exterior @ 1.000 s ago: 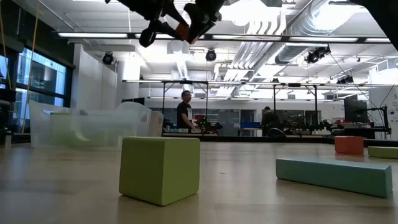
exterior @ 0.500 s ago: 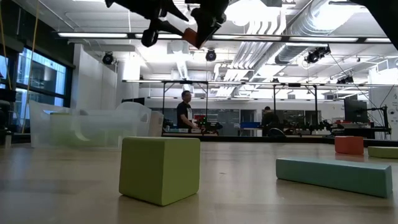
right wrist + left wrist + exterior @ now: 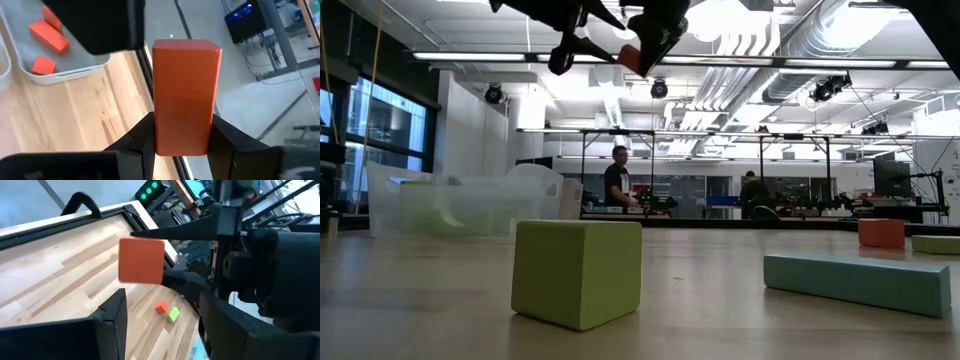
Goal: Sort & place blocks by color
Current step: Put the orange block into the gray bin
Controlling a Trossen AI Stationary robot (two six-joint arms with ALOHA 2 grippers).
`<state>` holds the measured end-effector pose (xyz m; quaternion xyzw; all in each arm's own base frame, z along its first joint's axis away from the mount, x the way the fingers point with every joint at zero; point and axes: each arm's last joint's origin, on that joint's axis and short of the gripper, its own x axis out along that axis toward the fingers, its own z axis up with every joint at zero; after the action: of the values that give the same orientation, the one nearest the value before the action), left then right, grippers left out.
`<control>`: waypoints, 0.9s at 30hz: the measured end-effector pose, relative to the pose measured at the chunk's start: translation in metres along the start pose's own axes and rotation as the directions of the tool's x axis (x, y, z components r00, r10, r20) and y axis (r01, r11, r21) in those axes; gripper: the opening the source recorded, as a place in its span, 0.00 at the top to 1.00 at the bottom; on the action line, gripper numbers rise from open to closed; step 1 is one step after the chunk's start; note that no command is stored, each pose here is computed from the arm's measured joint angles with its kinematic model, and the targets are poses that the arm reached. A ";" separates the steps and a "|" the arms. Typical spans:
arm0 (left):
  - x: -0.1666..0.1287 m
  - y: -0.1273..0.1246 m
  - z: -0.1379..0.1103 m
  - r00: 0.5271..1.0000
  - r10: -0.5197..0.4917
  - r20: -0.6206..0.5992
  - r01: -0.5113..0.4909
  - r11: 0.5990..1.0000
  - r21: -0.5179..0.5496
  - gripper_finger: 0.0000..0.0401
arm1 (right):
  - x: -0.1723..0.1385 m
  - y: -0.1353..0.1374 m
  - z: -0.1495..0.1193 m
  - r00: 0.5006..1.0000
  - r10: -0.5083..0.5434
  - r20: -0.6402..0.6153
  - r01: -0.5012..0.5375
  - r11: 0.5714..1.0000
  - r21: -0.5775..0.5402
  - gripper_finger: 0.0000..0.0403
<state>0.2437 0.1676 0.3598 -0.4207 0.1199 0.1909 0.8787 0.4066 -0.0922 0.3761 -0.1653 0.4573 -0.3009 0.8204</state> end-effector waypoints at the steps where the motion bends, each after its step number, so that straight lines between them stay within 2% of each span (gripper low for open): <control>1: 0.000 0.000 0.000 1.000 0.000 -0.001 0.000 1.000 -0.008 0.56 | 0.000 0.000 0.000 1.000 -0.007 -0.005 0.007 1.000 0.004 0.73; 12: -0.004 0.009 0.007 1.000 0.019 0.020 -0.019 0.999 -0.026 0.56 | -0.006 0.010 0.001 1.000 0.017 0.009 -0.017 1.000 -0.022 0.73; 17: -0.005 0.010 0.009 1.000 0.013 0.017 -0.013 0.999 -0.031 0.56 | -0.011 0.016 0.007 0.998 0.019 0.063 -0.016 0.999 -0.043 0.73; 27: -0.005 0.009 0.008 1.000 0.009 0.014 -0.009 1.000 -0.026 0.57 | -0.011 0.014 0.011 0.995 0.019 0.101 -0.020 1.000 0.006 0.73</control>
<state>0.2361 0.1774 0.3603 -0.4300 0.1133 0.1992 0.8733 0.4170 -0.0742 0.3813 -0.1731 0.4159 -0.2857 0.8458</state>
